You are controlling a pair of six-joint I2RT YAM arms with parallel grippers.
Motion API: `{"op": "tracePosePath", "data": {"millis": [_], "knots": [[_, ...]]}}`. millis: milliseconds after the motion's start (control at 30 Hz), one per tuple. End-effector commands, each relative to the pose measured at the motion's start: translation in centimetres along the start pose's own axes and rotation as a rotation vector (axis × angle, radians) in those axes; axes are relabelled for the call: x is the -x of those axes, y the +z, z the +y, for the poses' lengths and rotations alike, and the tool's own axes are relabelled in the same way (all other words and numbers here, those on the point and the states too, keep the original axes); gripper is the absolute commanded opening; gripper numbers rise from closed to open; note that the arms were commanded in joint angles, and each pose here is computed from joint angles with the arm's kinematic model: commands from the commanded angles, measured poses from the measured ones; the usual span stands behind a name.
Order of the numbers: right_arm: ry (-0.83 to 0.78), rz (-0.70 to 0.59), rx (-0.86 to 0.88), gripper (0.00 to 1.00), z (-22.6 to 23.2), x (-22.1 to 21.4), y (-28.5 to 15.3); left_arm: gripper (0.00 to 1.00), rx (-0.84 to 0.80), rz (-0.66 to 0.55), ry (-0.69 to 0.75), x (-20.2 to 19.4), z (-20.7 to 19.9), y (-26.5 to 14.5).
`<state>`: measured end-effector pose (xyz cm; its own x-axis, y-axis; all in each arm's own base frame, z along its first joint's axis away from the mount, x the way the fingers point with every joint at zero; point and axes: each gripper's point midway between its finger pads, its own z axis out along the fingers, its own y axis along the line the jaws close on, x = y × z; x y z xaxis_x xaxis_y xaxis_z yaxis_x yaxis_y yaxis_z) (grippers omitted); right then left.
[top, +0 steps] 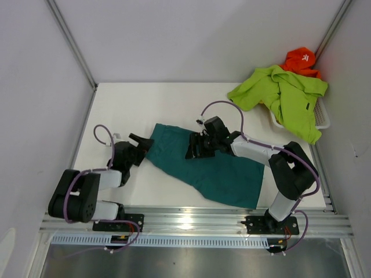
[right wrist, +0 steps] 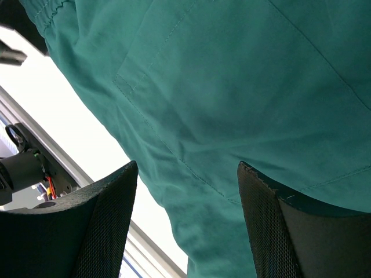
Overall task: Fold and stack the shorts
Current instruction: Fold the shorts
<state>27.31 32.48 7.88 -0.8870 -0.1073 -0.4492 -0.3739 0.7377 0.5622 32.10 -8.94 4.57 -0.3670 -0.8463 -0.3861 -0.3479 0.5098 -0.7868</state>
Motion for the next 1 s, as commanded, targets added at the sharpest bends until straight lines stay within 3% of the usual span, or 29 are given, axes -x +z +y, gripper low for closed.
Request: {"op": "tracePosePath", "data": {"millis": [0,267,433,500,600,633,700,733,800,967], "knots": [[-0.014,-0.035,0.019,0.72,1.1,1.4,-0.2,0.99,0.037,0.096,-0.010,-2.3,1.1,1.1],[-0.011,-0.038,0.012,0.73,0.9,1.6,-0.4,0.96,0.012,0.133,-0.007,-3.5,0.7,2.9],[-0.009,-0.035,0.006,0.73,0.7,1.5,-0.4,0.67,-0.061,0.145,0.041,-4.2,-0.8,3.2],[-0.007,-0.032,-0.001,0.72,0.5,1.4,-0.4,0.60,-0.082,0.140,0.080,-4.1,-1.6,3.5],[-0.003,-0.031,-0.008,0.73,0.2,1.2,-0.3,0.41,-0.111,0.140,0.132,-4.1,-2.5,3.7],[-0.002,-0.031,-0.008,0.72,0.2,1.2,-0.4,0.30,-0.116,0.137,0.139,-4.1,-2.6,3.7],[0.001,-0.029,-0.008,0.72,0.0,0.9,-0.4,0.22,-0.139,0.110,0.158,-3.6,-3.2,3.7],[0.003,-0.029,-0.008,0.72,0.0,0.9,-0.4,0.11,-0.148,0.097,0.169,-3.3,-3.5,3.7],[0.006,-0.030,-0.015,0.72,-0.3,0.7,-0.7,0.01,-0.163,0.067,0.201,-2.7,-4.0,3.5],[0.029,-0.044,-0.043,0.71,-1.2,0.1,-1.7,0.00,-0.259,-0.084,0.327,-0.1,-7.6,1.3]]}}
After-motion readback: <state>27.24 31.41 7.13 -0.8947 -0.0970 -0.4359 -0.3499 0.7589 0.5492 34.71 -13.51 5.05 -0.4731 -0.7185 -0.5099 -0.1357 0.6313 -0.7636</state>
